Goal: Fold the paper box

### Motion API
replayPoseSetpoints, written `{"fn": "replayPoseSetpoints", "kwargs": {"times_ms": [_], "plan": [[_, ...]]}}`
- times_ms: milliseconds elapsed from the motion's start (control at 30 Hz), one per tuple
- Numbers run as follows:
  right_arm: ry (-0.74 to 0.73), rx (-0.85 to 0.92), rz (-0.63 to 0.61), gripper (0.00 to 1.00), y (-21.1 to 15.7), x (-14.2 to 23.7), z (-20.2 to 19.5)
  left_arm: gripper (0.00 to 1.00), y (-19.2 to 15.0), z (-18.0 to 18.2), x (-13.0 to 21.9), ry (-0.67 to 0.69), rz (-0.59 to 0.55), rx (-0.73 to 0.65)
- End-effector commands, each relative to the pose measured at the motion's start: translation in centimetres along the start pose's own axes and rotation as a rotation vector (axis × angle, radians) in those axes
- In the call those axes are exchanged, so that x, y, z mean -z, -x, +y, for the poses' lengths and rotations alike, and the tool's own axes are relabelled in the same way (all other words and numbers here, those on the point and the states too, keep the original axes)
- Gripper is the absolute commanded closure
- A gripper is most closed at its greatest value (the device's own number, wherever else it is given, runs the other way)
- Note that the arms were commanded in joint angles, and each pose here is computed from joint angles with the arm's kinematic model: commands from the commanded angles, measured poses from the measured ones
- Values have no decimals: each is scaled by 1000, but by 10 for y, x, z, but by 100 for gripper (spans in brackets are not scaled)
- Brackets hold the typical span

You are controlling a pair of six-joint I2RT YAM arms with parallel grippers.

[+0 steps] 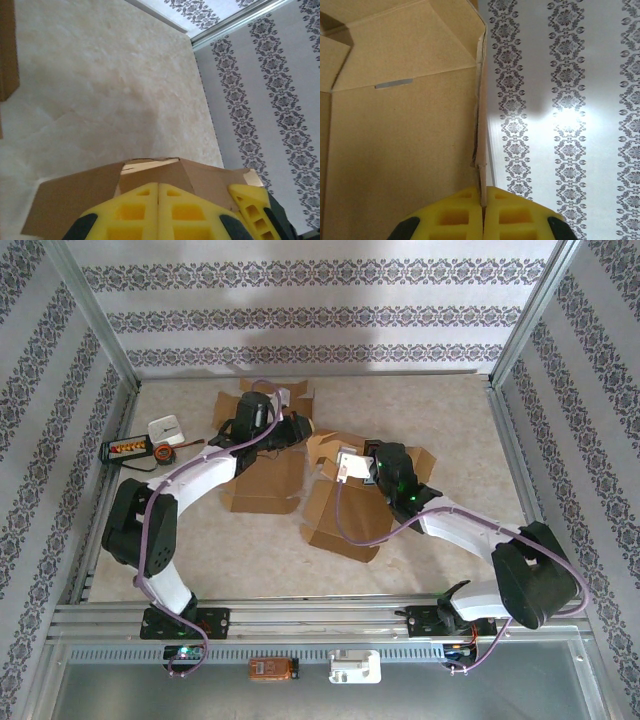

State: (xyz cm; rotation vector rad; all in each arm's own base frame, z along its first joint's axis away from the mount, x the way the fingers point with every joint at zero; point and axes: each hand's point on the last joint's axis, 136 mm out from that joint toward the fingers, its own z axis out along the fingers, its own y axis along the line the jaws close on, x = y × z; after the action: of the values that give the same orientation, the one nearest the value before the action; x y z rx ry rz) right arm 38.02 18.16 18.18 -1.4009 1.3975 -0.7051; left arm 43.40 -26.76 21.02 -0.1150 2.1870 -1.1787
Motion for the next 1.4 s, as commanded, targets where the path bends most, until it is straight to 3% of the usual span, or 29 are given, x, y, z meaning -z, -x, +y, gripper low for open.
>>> {"fn": "replayPoseSetpoints", "kwargs": {"times_ms": [0,400,567,800,900,1033,1233,1367], "plan": [[-59,-29,-57,97,12,0,-10,100,0,-28,-4,-72,12,3],[-56,-36,-62,96,12,1,-9,100,-37,-14,-31,-47,116,14],[-44,-44,-60,96,13,-3,-4,100,-50,-39,-46,-178,157,32],[-32,-47,-56,95,13,-2,1,100,-51,-44,-57,-206,163,39],[-39,-52,-46,95,11,-1,0,91,-53,-40,-51,-191,147,11],[-44,-51,-30,95,6,1,-1,84,-56,-18,-35,-70,90,-112],[-14,-34,-3,95,2,2,4,83,-84,46,-26,173,134,-439],[-1,-47,-5,95,2,4,4,79,-101,68,-33,193,182,-526]]}}
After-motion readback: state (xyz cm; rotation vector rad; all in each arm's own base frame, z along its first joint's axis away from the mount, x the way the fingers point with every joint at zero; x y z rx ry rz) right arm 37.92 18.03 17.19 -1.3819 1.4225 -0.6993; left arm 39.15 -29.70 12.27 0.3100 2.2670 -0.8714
